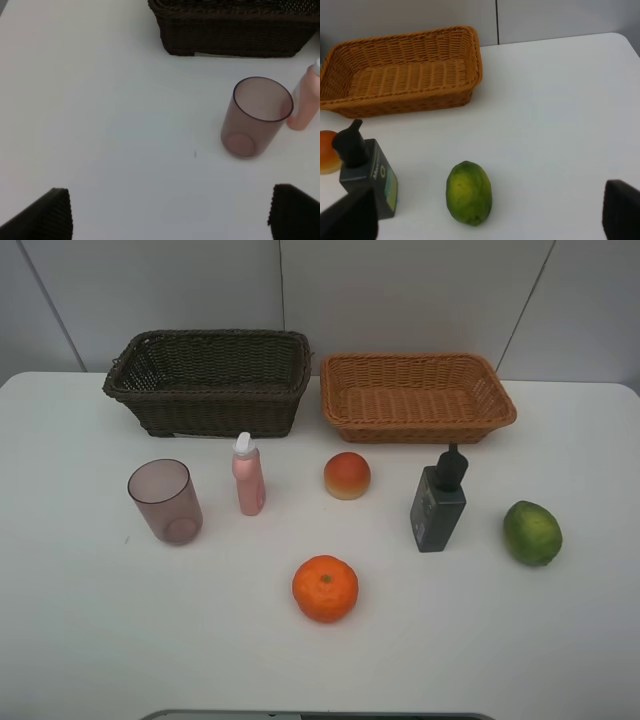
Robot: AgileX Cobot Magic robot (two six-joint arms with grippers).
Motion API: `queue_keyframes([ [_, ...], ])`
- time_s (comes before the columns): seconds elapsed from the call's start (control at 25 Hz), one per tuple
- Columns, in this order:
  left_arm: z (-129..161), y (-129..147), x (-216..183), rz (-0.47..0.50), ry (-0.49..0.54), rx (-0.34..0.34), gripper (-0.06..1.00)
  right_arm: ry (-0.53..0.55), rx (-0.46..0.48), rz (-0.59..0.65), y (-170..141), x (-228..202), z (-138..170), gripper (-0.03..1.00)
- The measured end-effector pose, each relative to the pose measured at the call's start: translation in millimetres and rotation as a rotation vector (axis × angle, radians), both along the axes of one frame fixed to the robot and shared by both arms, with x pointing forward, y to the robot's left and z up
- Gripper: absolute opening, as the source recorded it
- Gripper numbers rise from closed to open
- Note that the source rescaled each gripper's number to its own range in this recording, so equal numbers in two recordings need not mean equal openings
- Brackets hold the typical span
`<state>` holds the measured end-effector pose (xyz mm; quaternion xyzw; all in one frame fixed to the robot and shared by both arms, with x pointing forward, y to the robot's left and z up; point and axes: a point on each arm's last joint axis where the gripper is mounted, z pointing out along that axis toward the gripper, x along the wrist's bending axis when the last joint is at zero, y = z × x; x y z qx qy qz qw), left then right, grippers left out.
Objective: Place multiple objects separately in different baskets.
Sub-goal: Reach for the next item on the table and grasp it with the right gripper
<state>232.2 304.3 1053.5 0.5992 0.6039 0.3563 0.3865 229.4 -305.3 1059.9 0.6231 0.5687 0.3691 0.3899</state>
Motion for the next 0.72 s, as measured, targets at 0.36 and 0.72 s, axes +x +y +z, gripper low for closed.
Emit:
queue_keyframes([
  [0.36,0.0,0.0,0.0,0.0,0.0,0.0,1.0,0.0,0.0,0.0,0.0,0.0,0.0,1.0],
  [0.72,0.0,0.0,0.0,0.0,0.0,0.0,1.0,0.0,0.0,0.0,0.0,0.0,0.0,1.0],
])
